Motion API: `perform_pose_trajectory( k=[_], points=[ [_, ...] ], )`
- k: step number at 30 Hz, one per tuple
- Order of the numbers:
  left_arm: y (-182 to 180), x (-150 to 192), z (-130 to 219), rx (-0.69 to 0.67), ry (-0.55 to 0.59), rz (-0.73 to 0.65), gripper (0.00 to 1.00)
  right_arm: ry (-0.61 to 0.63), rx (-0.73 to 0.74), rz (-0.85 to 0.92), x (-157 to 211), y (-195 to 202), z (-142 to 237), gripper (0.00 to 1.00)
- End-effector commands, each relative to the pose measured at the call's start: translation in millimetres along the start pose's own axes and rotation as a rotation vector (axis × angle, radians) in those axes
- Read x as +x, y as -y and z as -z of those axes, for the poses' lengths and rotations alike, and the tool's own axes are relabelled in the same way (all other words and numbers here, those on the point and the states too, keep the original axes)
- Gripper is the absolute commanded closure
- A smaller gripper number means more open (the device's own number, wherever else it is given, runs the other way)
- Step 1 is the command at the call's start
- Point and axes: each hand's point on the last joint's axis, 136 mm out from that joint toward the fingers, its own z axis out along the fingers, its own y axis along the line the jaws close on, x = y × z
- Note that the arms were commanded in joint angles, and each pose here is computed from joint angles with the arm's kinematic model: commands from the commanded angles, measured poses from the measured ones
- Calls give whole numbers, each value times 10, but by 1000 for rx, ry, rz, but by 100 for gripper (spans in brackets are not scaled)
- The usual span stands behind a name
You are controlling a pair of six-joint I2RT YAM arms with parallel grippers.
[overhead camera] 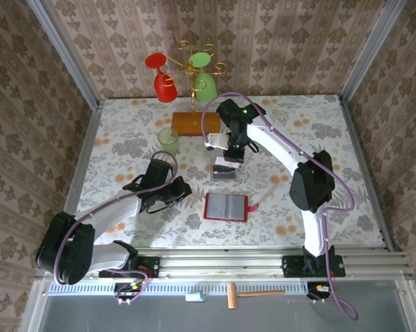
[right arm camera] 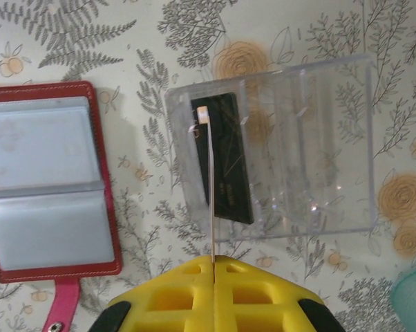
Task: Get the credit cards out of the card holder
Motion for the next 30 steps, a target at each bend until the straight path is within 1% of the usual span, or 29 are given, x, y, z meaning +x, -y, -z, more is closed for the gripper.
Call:
perform_pose_trajectory(
  k=[1, 9, 14, 24, 30],
  points=[
    [-21, -33, 69, -16, 2, -4, 97, -49, -68, 34, 69, -26, -4, 100],
    [-76, -87, 135, -20, 21, 22, 97, -49, -73, 59, -29, 185, -53, 100],
    [-93, -91, 151, -27, 24, 27, 97, -46, -88, 69, -78, 252, -105, 100],
    [-149, -95, 216, -38, 42, 44, 97, -56, -101, 97, -78, 341, -254, 100],
    [-178, -87, 254, -46, 48, 49, 96, -68, -144, 111, -31, 307, -370, 100]
  ],
)
